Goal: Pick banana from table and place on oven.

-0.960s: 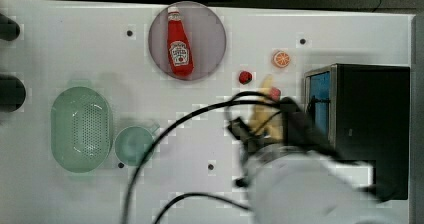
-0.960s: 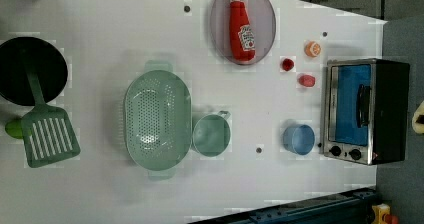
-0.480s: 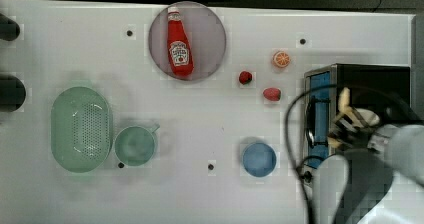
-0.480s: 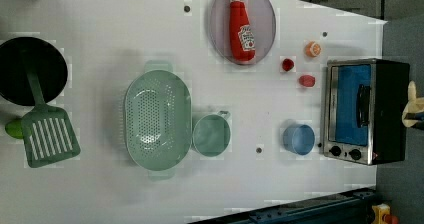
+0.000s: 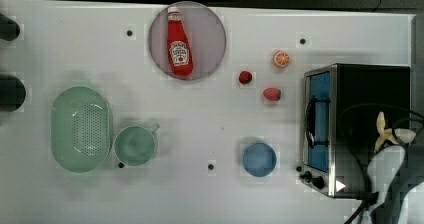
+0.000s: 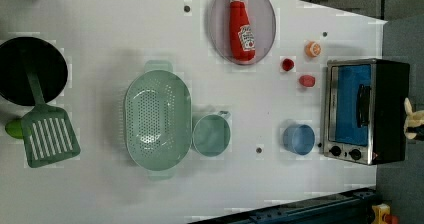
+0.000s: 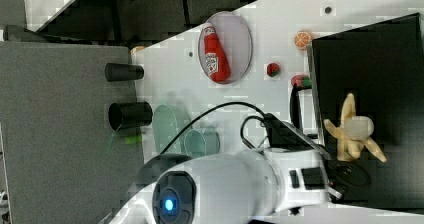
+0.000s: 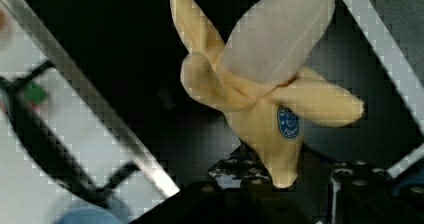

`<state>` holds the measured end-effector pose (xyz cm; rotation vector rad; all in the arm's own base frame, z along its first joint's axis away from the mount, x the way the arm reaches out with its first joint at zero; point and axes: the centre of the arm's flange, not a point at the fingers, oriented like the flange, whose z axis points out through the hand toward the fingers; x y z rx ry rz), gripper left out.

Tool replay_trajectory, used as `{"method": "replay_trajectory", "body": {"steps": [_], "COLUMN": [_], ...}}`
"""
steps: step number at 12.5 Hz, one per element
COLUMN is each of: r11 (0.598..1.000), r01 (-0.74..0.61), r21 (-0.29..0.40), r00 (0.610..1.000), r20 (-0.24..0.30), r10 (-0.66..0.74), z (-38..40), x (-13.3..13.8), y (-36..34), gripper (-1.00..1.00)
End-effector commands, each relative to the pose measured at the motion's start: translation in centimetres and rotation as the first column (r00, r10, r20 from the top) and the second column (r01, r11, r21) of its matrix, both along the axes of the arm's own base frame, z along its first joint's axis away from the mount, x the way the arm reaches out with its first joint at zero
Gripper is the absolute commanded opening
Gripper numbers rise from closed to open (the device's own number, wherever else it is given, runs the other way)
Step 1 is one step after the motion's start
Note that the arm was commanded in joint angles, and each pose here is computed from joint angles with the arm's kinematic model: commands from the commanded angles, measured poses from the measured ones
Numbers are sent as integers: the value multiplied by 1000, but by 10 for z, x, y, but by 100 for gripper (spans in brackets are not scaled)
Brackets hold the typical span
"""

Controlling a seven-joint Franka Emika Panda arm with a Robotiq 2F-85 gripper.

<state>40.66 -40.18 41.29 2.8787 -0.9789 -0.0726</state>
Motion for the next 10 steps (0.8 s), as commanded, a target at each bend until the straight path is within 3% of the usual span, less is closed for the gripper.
{"method": "replay_trajectory", "body": {"steps": [1,2,3,8,10], "r11": [968,967,967,967,961], "r01": [-238,-243,-243,-244,-261], "r21": [-76,-78,-71,-78,-97], "r00": [968,967,968,966,958], "r20": [58,52,51,70,95], "r10": [242,248,247,249,270], "z": [43,41,39,46,65], "x": [50,52,53,57,65], "y": [14,13,14,15,22], "gripper": [-50,-44,-25,88,100]}}
